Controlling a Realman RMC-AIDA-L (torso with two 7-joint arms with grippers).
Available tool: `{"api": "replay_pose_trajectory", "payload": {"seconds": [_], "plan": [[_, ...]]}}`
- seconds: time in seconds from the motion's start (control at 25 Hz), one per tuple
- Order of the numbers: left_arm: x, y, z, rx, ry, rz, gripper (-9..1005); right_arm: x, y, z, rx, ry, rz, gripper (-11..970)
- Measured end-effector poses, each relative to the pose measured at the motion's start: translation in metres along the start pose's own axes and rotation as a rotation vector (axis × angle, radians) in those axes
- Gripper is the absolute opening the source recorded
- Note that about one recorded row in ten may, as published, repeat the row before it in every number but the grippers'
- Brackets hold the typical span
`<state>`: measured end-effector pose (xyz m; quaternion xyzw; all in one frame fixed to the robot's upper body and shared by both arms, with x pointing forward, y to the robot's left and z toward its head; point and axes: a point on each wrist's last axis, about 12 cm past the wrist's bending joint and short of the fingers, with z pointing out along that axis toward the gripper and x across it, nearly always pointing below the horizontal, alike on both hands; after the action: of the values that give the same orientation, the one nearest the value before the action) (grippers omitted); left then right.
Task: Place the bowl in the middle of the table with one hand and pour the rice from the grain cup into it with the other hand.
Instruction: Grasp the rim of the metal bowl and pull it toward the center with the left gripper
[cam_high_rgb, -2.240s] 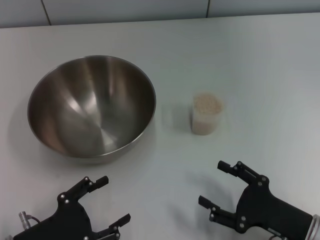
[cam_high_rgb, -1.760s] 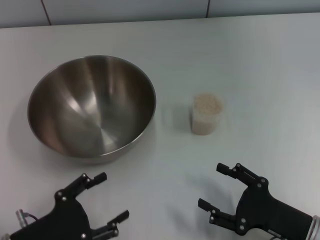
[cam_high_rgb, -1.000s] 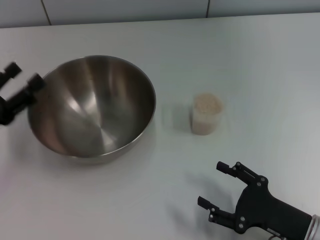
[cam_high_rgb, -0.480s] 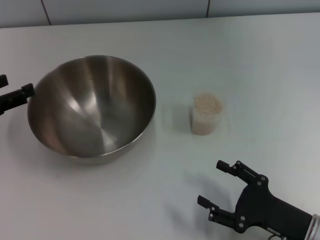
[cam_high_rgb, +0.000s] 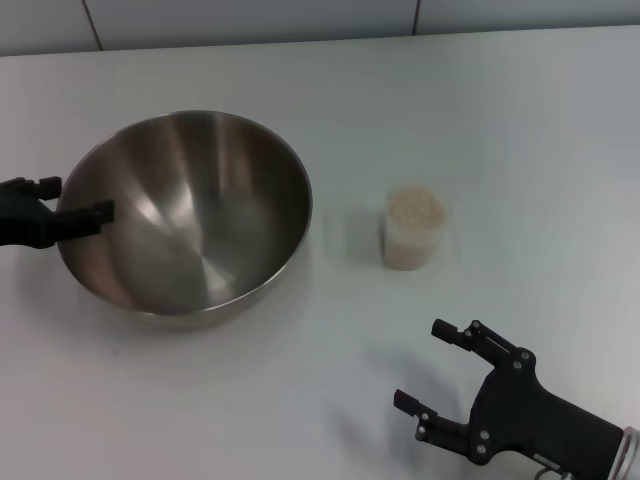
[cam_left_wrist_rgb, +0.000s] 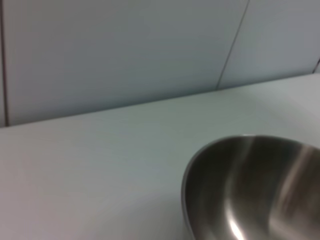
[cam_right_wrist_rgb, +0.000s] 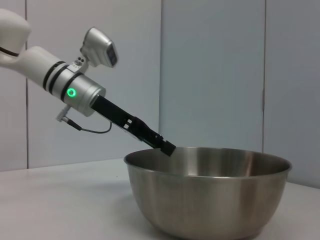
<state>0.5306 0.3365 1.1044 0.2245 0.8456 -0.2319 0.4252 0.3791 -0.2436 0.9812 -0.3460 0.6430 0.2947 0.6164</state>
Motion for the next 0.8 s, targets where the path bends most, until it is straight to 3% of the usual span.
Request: {"api": "replay_pose_trajectory", "payload": {"seconds": [0.2, 0.8], "plan": [[-0.007, -0.005, 0.015, 0.001, 0.063, 0.012, 789, 0.0, 0.0, 0.0, 0.0, -0.002, -0.001, 832], [-0.021, -0.009, 0.026, 0.035, 0.132, 0.023, 752, -0.001, -0.001, -0.003, 0.003, -0.005, -0.004, 832]]}}
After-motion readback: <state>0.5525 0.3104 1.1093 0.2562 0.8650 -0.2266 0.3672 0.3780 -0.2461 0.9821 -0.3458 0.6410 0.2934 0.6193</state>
